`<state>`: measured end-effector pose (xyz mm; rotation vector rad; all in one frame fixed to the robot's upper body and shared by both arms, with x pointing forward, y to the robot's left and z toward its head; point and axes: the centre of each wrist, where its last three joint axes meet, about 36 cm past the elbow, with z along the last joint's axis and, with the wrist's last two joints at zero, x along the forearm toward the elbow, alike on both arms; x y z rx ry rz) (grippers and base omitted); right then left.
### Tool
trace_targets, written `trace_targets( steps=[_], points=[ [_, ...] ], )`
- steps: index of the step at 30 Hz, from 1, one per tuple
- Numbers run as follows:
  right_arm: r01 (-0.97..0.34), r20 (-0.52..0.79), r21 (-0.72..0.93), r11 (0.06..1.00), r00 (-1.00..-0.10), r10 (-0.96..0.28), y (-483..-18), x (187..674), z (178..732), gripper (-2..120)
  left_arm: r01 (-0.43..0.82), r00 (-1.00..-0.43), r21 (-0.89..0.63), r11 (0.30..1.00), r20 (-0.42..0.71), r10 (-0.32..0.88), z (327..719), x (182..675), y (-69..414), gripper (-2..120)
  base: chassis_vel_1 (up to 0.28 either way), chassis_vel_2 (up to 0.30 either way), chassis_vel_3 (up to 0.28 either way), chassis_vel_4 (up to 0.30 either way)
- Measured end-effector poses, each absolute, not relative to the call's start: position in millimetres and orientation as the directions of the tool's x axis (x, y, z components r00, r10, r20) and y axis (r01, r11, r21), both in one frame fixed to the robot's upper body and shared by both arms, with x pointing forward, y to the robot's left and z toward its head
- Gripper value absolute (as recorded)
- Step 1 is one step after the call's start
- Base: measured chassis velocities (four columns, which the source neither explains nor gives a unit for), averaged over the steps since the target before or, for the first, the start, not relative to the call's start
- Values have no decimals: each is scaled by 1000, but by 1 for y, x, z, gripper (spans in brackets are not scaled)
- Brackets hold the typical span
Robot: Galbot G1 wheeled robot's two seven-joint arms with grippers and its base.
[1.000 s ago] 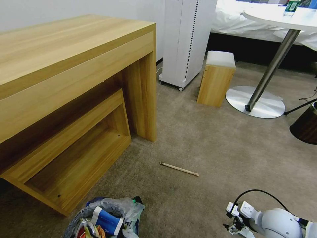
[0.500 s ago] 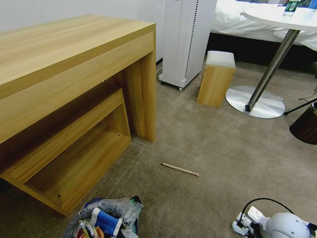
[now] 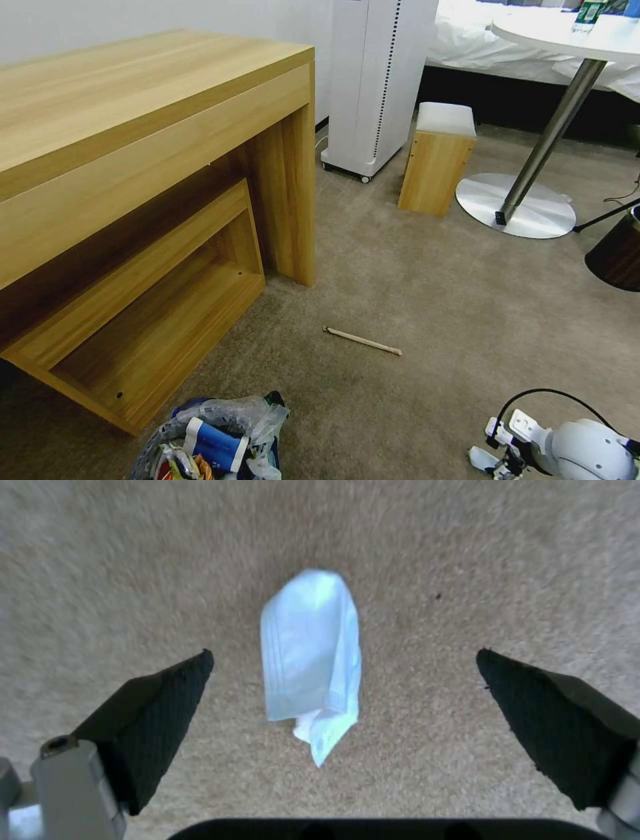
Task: Pick up the trash bin and place the garbage on the floor into it.
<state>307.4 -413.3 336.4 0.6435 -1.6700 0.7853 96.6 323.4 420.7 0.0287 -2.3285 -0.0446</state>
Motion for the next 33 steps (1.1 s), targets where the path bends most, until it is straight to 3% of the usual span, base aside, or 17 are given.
trace_targets(
  steps=[16,33],
  points=[
    [-769,972,-196,609,-235,16,-431,299,308,100,-6,-679,37,999,733,-32,417,94,321,0,0,0,0,0],
    [-795,970,-187,577,-243,-22,-432,291,294,100,-87,-759,-93,992,651,-6,475,130,315,0,0,0,0,0]
  ],
)
